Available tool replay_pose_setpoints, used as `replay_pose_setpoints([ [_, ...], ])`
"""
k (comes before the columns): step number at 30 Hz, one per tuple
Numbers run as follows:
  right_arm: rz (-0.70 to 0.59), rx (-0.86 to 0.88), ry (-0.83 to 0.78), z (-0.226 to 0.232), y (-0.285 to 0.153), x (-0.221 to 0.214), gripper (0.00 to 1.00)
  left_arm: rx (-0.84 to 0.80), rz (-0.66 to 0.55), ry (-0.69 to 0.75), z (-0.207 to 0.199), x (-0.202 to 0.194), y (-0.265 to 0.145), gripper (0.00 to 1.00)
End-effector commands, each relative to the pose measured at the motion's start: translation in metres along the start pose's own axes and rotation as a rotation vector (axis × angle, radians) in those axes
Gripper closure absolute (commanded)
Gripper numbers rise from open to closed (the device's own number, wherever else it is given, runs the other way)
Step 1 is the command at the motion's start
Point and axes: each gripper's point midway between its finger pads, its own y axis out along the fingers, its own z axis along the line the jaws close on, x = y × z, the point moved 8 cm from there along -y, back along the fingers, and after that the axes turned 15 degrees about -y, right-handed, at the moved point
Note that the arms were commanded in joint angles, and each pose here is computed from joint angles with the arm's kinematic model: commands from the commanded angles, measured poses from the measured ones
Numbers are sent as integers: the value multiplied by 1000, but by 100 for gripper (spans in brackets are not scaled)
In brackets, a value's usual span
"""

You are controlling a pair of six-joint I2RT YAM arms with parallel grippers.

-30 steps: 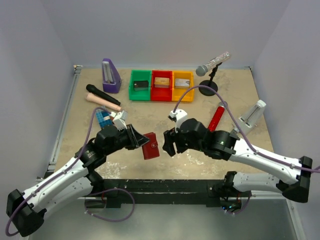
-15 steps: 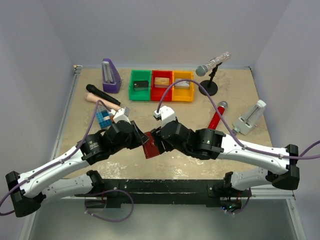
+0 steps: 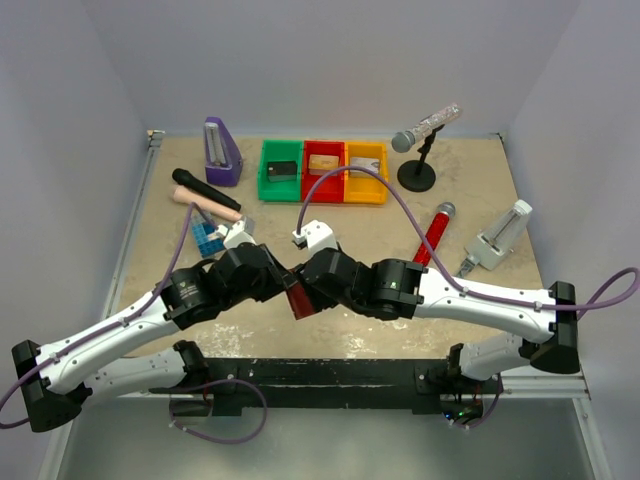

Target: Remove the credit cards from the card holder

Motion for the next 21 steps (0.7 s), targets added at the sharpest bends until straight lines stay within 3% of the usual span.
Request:
replay_pose_setpoints([
  [1, -30, 18, 38, 5, -3, 14, 44, -78, 18, -77, -18, 0, -10, 100],
  [15, 30, 20, 34, 14, 10, 11, 46, -150, 63, -113, -22, -5, -9, 100],
  [21, 73, -16, 14, 14, 16, 9, 51, -179, 92, -118, -24, -9, -11, 100],
])
